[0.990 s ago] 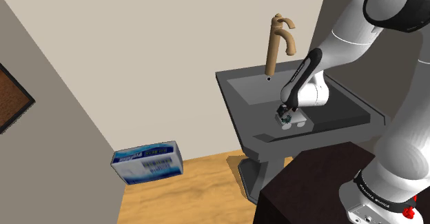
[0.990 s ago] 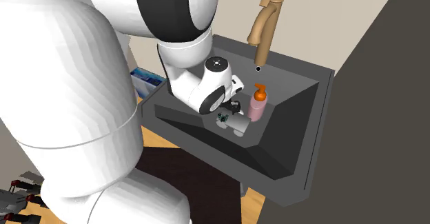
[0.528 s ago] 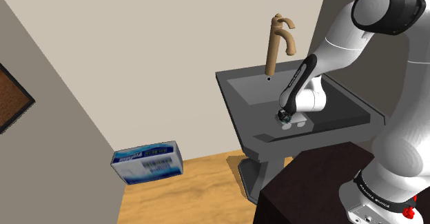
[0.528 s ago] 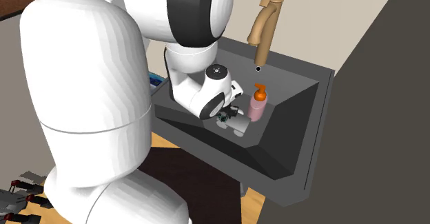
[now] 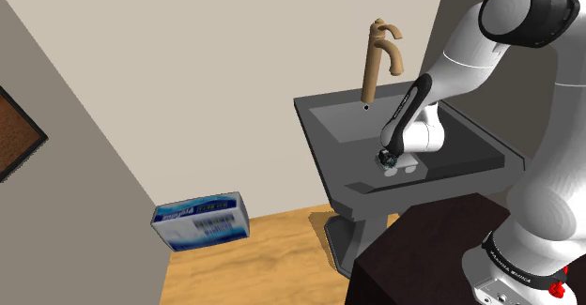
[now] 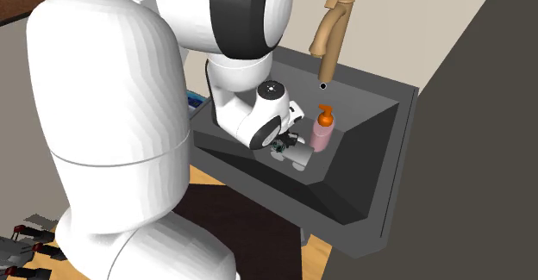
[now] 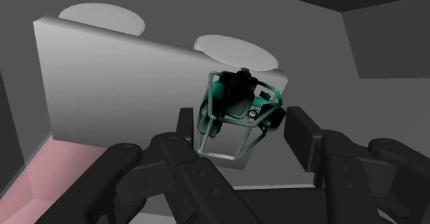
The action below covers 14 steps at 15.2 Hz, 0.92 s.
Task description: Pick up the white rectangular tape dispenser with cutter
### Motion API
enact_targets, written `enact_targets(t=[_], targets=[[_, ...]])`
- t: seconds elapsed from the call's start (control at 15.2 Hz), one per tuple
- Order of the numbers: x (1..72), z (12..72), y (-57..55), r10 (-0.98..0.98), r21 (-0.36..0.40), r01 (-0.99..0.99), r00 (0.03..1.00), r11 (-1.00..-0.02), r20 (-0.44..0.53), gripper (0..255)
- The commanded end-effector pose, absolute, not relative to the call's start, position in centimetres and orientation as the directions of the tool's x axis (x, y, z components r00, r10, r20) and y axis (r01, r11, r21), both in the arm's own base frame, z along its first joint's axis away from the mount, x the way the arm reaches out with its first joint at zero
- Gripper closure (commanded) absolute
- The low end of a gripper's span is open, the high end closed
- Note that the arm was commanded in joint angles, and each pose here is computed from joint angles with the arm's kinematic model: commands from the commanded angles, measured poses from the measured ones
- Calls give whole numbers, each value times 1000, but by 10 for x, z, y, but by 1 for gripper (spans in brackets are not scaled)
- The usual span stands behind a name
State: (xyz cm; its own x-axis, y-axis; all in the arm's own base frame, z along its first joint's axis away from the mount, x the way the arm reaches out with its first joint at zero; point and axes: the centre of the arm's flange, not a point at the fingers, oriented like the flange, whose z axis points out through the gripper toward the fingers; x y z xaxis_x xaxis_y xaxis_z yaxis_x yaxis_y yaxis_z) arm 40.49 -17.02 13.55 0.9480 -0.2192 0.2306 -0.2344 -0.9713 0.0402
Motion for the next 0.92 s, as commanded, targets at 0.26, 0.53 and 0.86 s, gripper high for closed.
enact_targets(t=[0.26, 0.53, 0.86], targets=[[405, 156, -170, -220, 41, -235, 948, -971, 231, 255], [405, 178, -170, -220, 41, -235, 948, -971, 231, 255], [405, 204, -170, -220, 41, -235, 948, -971, 231, 255]])
